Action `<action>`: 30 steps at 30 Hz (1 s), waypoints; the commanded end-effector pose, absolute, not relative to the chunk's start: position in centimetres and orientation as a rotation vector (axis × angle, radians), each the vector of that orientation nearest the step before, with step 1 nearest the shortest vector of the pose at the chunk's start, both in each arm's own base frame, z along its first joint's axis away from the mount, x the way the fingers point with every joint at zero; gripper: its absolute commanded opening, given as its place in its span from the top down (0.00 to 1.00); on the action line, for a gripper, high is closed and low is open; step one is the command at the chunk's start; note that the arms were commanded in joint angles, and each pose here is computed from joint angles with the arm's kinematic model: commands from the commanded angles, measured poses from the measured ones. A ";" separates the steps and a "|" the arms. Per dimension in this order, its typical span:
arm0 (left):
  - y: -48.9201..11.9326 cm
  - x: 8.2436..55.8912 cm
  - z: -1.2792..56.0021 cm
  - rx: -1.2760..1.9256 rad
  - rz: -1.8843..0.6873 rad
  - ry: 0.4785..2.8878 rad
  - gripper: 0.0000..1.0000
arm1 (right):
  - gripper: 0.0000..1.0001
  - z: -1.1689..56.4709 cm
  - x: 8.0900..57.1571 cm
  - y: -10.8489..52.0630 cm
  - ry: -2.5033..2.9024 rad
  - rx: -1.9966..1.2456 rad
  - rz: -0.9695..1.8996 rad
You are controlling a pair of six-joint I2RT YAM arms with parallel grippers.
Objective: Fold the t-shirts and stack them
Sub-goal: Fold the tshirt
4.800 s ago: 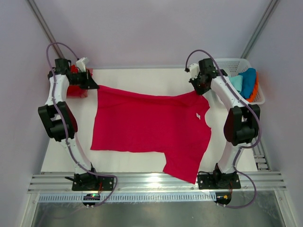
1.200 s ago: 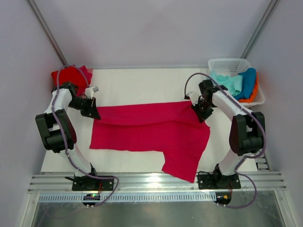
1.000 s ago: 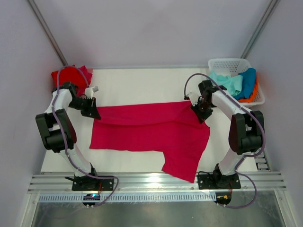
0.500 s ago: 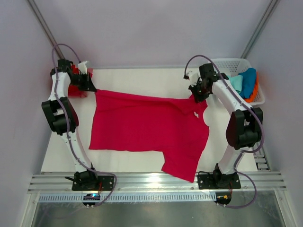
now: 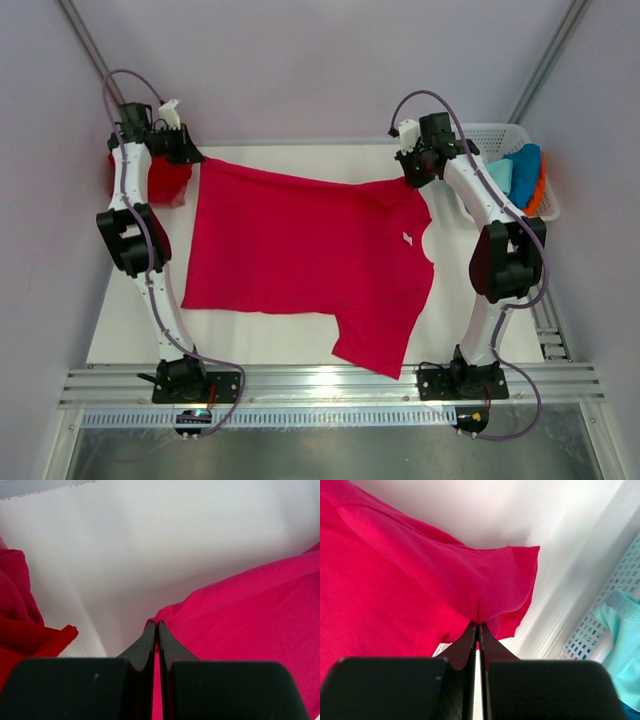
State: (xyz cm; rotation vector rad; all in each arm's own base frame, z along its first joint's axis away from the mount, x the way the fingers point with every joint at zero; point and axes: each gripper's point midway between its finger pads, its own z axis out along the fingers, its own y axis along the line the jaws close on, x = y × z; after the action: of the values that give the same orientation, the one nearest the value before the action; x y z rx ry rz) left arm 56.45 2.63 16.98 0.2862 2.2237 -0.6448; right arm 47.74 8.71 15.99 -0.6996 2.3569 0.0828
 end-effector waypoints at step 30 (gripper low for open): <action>2.4 38.5 12.6 0.427 -0.968 2.471 1.00 | 0.97 8.8 31.8 8.4 2.733 -0.960 0.371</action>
State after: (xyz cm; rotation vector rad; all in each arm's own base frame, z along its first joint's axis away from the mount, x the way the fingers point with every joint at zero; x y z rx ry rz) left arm 40.02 2.77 10.50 0.3725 2.5100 -0.9562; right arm 32.44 8.29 9.08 -0.9320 2.7138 0.3485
